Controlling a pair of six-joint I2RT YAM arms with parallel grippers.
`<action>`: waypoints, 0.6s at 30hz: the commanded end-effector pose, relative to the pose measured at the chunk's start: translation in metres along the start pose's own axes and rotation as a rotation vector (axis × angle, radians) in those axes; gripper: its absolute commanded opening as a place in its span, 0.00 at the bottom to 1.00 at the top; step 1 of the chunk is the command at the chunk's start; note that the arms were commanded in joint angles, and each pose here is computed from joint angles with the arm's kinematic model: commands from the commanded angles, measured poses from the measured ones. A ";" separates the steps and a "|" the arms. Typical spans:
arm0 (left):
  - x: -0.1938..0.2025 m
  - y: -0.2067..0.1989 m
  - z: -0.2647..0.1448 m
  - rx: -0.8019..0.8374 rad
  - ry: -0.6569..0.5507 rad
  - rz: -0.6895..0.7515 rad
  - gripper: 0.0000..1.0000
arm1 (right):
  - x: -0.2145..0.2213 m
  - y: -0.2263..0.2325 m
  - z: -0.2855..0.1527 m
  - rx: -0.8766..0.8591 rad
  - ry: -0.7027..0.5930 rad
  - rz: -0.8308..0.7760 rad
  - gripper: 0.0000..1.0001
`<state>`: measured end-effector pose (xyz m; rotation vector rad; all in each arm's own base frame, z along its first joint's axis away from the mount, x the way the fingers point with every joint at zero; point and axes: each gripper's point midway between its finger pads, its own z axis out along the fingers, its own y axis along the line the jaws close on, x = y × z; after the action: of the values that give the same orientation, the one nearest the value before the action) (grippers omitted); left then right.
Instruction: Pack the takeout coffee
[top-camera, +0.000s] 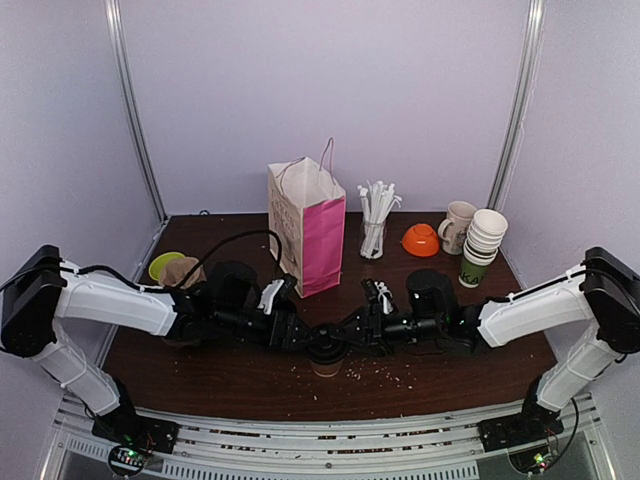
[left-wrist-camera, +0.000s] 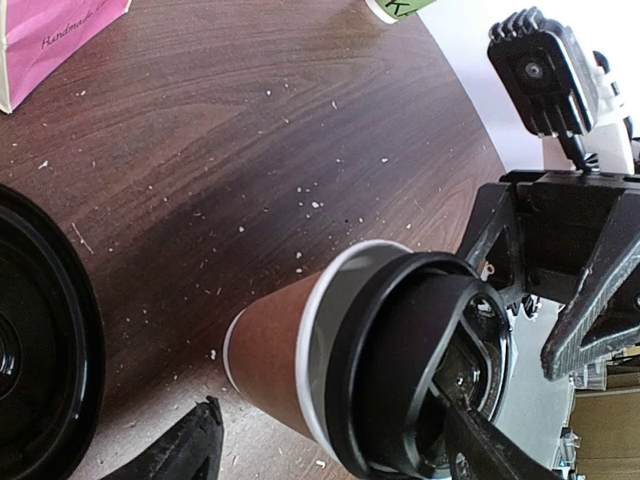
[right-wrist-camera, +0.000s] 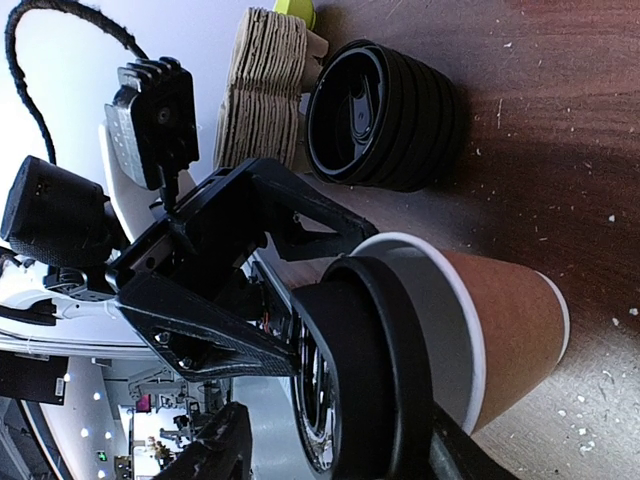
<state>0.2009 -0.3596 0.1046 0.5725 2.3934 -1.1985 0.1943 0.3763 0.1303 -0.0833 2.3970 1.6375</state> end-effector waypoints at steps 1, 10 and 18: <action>0.012 0.017 0.008 -0.075 0.048 0.011 0.78 | -0.004 -0.013 -0.005 0.109 0.000 -0.033 0.57; 0.017 0.022 0.012 -0.094 0.069 0.015 0.78 | -0.005 -0.014 -0.013 0.176 0.004 -0.066 0.59; 0.015 0.018 0.012 -0.080 0.065 0.021 0.79 | -0.010 -0.010 -0.020 0.202 -0.008 -0.089 0.62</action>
<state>0.2044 -0.3669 0.1042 0.6003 2.3825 -1.1858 0.1951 0.3631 0.1321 -0.1600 2.4755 1.4421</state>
